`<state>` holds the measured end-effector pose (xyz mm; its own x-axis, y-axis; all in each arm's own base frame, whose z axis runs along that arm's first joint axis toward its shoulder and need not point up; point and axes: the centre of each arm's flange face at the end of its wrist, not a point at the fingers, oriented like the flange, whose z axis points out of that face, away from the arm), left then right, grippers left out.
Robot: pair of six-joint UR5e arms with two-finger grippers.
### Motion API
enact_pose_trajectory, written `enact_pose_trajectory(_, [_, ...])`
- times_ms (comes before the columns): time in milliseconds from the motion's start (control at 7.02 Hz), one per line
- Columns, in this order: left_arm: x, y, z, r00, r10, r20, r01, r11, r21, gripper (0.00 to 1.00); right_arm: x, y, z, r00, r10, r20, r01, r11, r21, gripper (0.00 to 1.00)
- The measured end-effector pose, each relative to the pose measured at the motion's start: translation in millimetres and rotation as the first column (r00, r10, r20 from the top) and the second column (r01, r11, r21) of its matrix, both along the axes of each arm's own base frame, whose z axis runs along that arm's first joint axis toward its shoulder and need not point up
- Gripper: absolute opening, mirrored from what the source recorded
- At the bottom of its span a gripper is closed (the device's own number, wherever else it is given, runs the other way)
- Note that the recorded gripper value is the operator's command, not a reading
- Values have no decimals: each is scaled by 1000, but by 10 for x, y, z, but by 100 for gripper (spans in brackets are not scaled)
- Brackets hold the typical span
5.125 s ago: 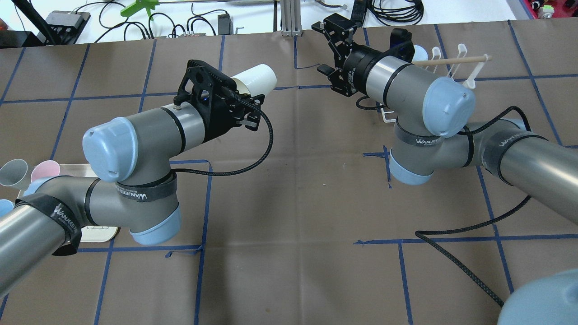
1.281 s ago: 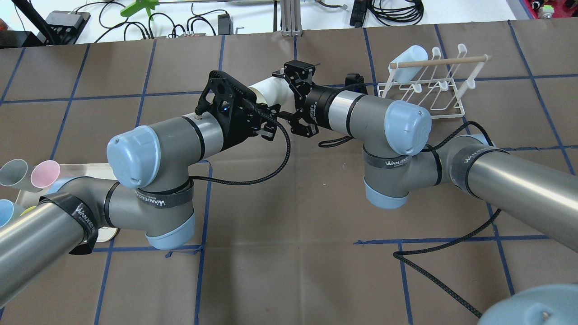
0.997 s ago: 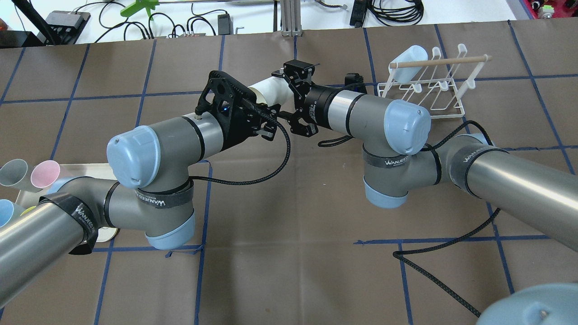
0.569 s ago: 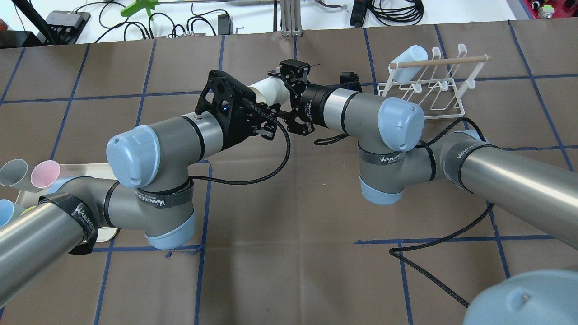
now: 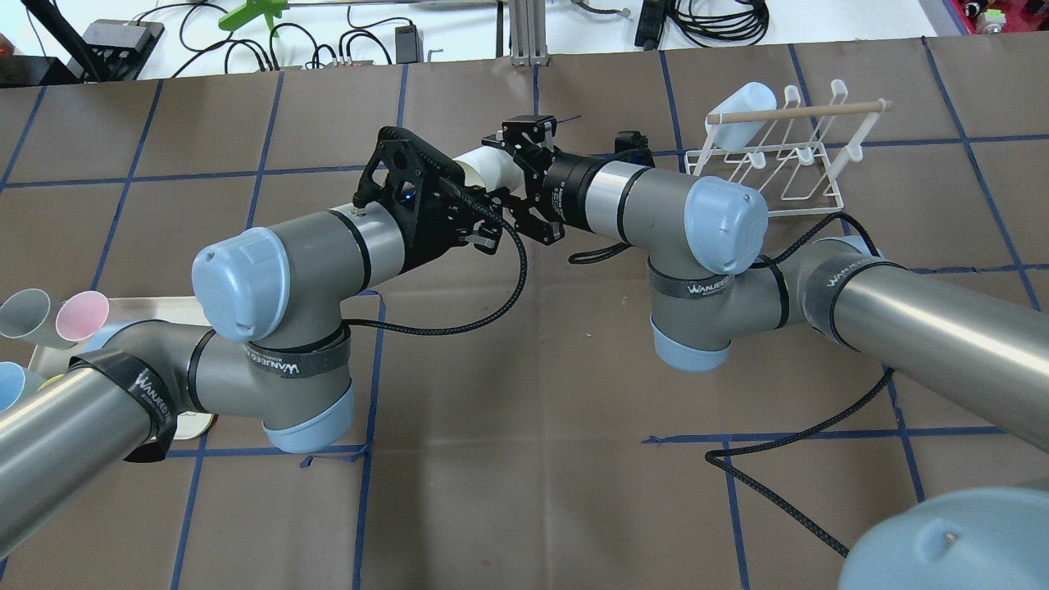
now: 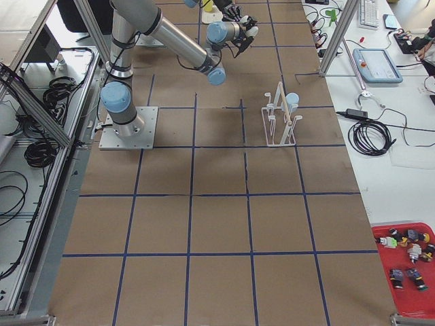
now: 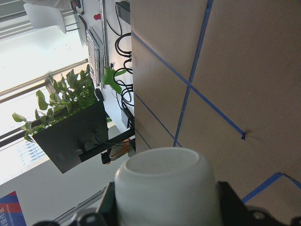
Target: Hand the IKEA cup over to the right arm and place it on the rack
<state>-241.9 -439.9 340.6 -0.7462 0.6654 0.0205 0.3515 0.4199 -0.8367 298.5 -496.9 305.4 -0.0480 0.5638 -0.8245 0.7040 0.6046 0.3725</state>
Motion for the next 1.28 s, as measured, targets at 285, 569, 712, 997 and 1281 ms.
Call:
enact_pose_trajectory(285, [0,-4,12,1000,0,0,0,1000,-3,95,3,1,24,1000,3,3,-3,1000,-4,47])
enact_pose_trajectory(569, [0,-6,20,1000,0,-2,0,1000,-3,99,5,-9,50,1000,3,5,-3,1000,-11,47])
enact_pose_trajectory(712, [1,3,45,1000,1,-2,-1,1000,-8,99,4,-10,52,1000,3,5,-3,1000,-11,47])
enact_pose_trajectory(997, [36,37,144,1000,9,-1,-9,1000,-22,99,6,-12,60,1000,5,7,-5,1000,-13,46])
enact_pose_trajectory(1281, [266,69,330,998,58,11,-58,998,-4,99,-36,-67,101,1000,-3,9,3,1000,-27,41])
